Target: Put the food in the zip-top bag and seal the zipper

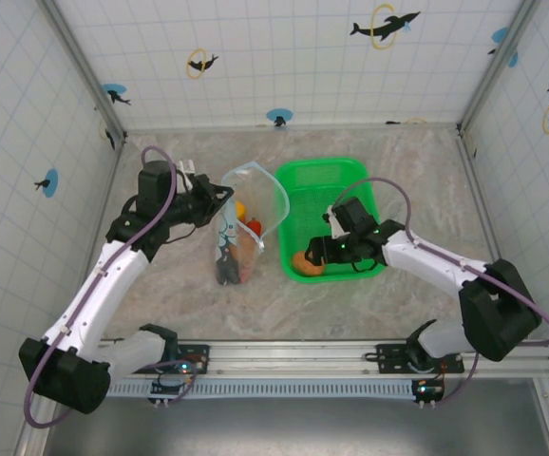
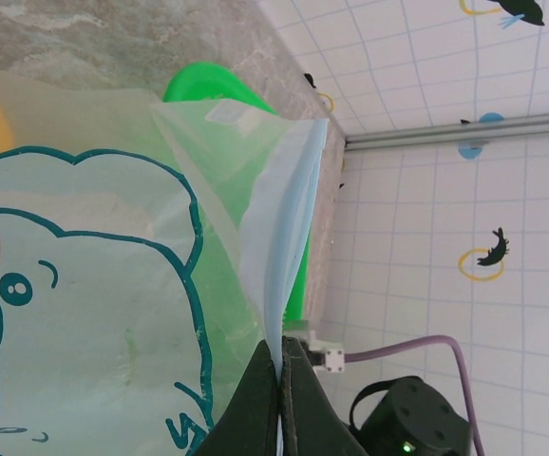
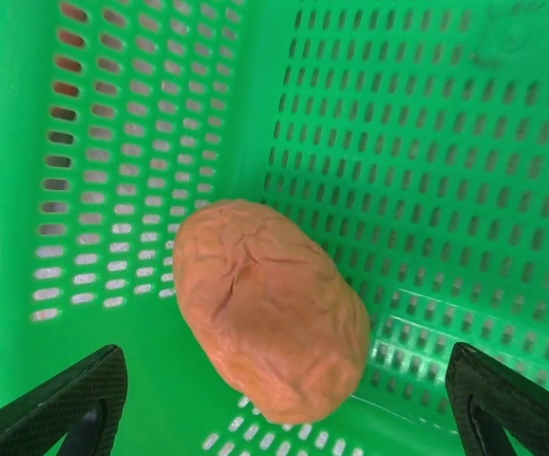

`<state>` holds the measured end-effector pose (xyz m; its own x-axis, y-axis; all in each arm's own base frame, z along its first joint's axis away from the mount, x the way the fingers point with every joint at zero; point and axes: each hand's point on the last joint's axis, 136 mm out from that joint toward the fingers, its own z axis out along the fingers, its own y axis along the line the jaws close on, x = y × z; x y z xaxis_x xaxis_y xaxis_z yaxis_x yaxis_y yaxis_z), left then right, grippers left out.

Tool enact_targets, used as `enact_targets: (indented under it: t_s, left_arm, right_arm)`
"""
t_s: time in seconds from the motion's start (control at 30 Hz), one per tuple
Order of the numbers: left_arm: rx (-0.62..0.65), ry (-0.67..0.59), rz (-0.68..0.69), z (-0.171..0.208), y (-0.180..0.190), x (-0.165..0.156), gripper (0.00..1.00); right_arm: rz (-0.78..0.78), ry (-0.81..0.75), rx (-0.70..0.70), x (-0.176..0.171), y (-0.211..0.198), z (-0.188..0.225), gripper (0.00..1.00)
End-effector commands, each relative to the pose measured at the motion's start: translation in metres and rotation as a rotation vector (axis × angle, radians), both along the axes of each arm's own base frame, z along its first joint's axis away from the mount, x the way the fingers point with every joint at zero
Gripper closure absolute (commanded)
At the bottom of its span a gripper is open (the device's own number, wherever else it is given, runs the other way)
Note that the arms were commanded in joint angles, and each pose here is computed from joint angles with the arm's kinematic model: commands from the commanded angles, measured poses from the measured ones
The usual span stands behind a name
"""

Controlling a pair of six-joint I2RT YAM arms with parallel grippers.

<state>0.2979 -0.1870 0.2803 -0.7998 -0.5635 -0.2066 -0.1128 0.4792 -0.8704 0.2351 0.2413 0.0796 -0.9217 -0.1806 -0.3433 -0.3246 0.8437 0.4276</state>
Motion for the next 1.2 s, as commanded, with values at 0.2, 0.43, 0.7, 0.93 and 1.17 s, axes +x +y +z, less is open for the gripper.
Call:
enact_targets:
  t_s: [0.2, 0.43, 0.7, 0.93, 1.17]
  left_arm:
    - [-0.004, -0.050, -0.039, 0.011, -0.004, -0.006, 1.00]
    - [0.003, -0.043, -0.037, 0.008, -0.004, -0.004, 1.00]
    - [0.006, -0.045, -0.036, 0.008, -0.004, -0.003, 1.00]
    - [0.000, -0.037, -0.042, 0.008, -0.006, -0.003, 1.00]
    - [-0.009, -0.032, -0.069, 0.011, -0.014, -0.004, 1.00]
  right_arm:
    - [0.057, 0.084, 0.069, -0.013, 0.023, -0.031, 0.10]
    - [0.037, 0.105, 0.053, -0.010, 0.024, -0.046, 0.20]
    - [0.008, 0.041, 0.049, 0.002, 0.016, -0.033, 0.38]
    - [-0.042, -0.090, 0.029, 0.018, -0.004, 0.006, 0.41]
    - [-0.112, -0.333, 0.057, 0.044, -0.017, 0.094, 0.44]
